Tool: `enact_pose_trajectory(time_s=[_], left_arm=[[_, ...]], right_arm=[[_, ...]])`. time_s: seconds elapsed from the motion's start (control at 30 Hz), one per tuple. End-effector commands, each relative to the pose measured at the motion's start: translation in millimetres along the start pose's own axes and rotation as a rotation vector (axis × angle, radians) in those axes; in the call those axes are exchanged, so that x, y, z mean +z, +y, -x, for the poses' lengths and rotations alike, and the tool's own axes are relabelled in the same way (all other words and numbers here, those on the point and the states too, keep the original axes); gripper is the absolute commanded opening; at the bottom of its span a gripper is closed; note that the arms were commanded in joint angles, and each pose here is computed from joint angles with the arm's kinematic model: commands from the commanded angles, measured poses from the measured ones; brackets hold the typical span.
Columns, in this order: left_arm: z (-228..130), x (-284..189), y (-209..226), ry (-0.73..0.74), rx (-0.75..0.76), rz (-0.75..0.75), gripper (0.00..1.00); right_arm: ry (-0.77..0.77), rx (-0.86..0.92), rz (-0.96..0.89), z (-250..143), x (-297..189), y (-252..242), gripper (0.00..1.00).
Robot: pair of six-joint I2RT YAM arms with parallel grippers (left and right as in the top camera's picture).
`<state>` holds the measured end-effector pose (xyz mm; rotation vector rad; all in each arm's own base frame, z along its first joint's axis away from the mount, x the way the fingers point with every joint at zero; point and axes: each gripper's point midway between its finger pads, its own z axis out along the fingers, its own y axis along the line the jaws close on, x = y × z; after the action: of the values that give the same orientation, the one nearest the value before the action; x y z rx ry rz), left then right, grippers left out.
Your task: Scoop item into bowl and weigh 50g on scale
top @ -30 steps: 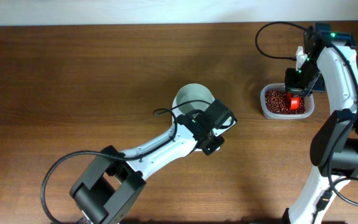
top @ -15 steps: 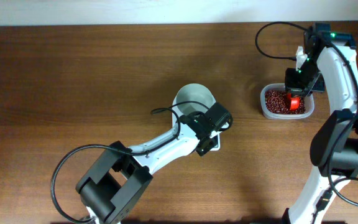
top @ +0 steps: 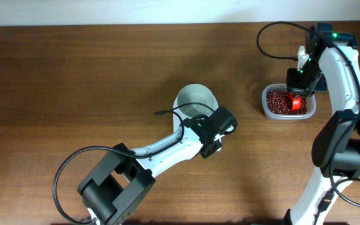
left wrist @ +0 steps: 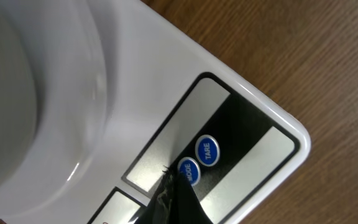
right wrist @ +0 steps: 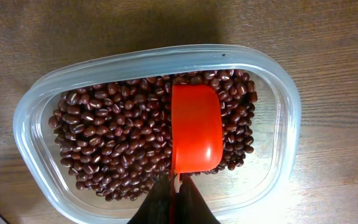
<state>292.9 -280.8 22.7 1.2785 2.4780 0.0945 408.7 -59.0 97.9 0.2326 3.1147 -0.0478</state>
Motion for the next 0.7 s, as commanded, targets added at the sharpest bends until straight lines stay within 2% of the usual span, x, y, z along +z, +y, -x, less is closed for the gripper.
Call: enact_pose_trajectory(time_s=[0.0, 0.17, 0.33, 0.5, 0.67], left_arm=[[-5.6, 7.8, 1.3, 0.008, 0.018, 0.021, 0.00], [-10.2, 8.0, 4.4, 0.026, 0.020, 0.037, 0.00], [-11.3, 7.9, 5.5, 0.032, 0.021, 0.044, 0.00], [-11.5, 7.9, 5.4, 0.032, 0.021, 0.044, 0.00], [-11.5, 7.9, 5.4, 0.032, 0.021, 0.044, 0.00]], right_arm=[[-0.009, -0.009, -0.017, 0.1, -1.5, -0.3, 0.09], [-0.009, -0.009, -0.016, 0.1, -1.5, -0.2, 0.10], [-0.008, -0.009, -0.017, -0.1, -1.5, -0.3, 0.25], [0.000, -0.009, -0.017, -1.9, -1.5, -0.3, 0.32], [0.000, -0.009, -0.017, -1.9, -1.5, -0.3, 0.46]])
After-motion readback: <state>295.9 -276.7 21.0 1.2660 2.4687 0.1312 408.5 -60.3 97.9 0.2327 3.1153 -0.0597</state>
